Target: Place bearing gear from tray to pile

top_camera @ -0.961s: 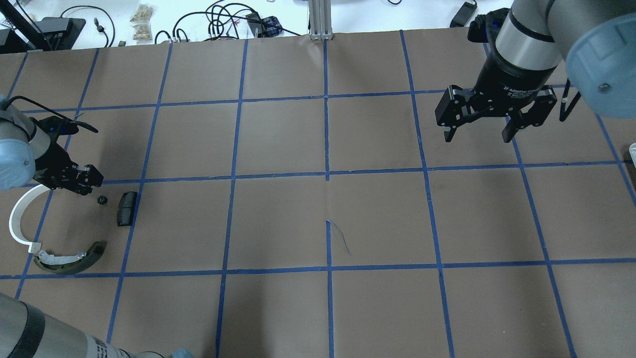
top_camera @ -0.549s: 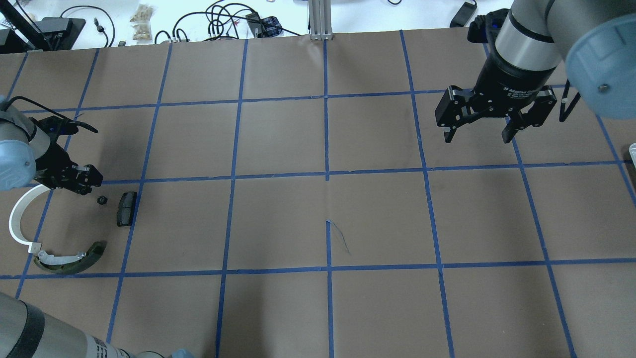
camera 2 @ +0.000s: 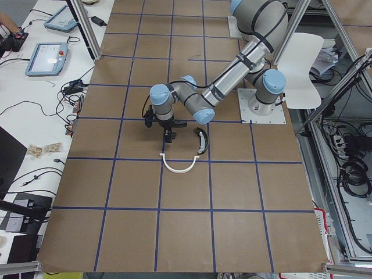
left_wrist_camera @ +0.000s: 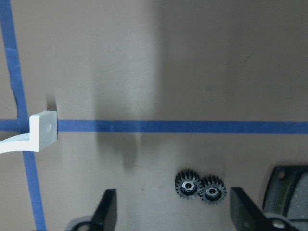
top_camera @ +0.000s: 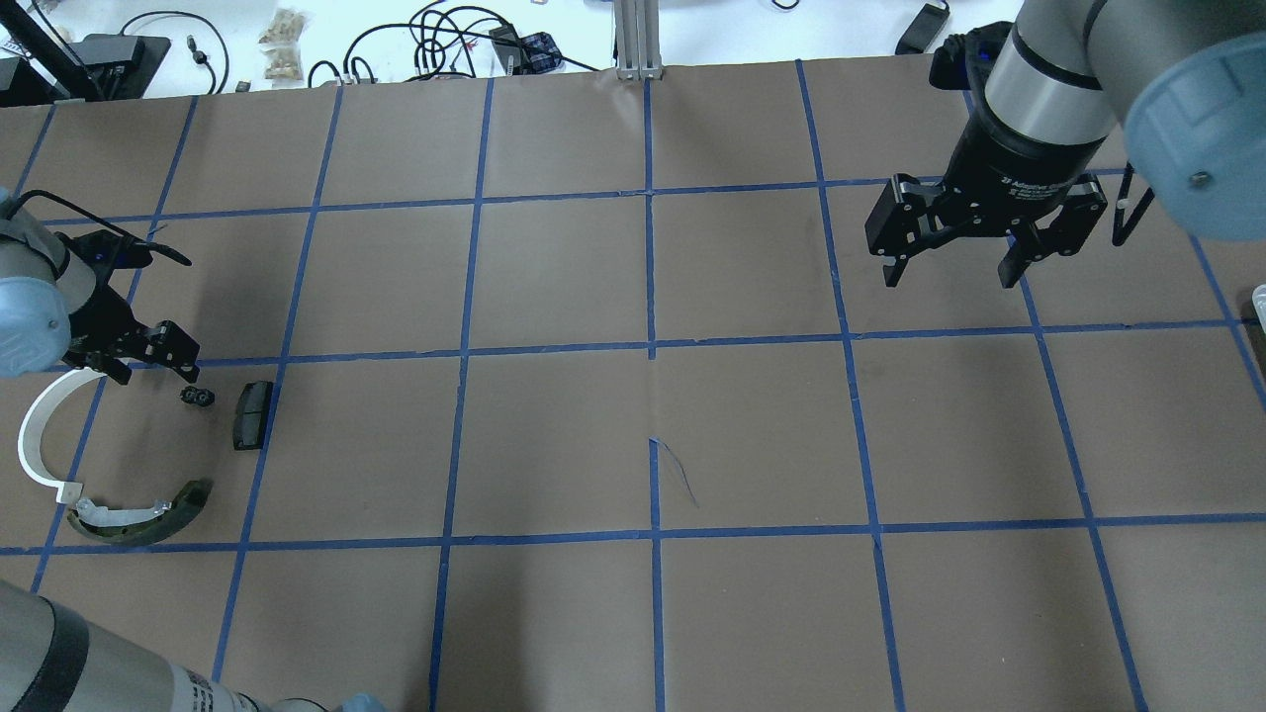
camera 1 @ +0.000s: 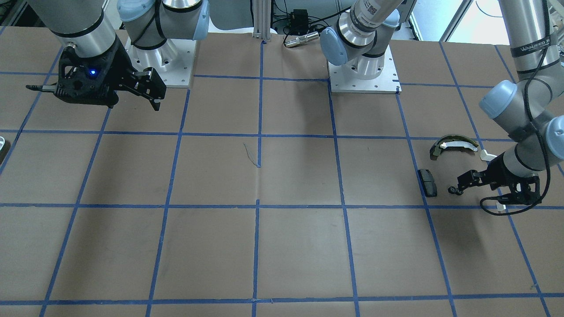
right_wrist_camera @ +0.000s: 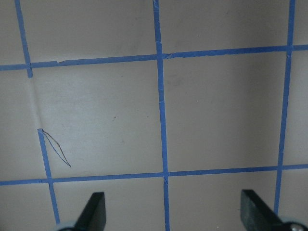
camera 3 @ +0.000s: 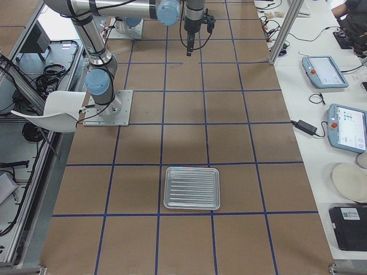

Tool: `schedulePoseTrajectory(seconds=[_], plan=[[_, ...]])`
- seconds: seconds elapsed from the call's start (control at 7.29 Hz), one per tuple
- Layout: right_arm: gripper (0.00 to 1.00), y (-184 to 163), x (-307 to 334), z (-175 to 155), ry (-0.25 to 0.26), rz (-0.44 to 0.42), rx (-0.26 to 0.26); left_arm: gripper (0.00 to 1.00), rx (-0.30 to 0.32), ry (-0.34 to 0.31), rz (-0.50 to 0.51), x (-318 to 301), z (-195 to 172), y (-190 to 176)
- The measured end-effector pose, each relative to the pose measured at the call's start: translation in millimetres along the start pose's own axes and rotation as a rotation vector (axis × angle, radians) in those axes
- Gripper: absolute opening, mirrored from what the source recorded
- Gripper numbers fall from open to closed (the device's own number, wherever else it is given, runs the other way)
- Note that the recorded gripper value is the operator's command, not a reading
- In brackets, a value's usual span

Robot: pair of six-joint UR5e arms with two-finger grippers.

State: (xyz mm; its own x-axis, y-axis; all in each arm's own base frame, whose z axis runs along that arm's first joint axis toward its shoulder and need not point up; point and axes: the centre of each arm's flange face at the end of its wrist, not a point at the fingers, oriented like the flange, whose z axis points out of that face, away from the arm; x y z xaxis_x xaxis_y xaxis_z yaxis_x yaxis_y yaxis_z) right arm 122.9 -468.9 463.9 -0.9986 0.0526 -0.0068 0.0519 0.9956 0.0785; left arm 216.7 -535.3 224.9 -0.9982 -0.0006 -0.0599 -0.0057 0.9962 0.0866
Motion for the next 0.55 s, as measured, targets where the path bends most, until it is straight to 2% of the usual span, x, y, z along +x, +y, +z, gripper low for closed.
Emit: schedulePoseTrajectory(seconds=[0.27, 0.55], plan=[[1.00, 0, 0, 0, 0.001, -0.014, 0.003, 1.00, 0.020, -0.004, 0.002, 25, -48, 4], [1.00, 0, 0, -1, 0.001, -0.020, 0.006, 1.00, 0.014, 0.005, -0.034, 78, -120, -6]])
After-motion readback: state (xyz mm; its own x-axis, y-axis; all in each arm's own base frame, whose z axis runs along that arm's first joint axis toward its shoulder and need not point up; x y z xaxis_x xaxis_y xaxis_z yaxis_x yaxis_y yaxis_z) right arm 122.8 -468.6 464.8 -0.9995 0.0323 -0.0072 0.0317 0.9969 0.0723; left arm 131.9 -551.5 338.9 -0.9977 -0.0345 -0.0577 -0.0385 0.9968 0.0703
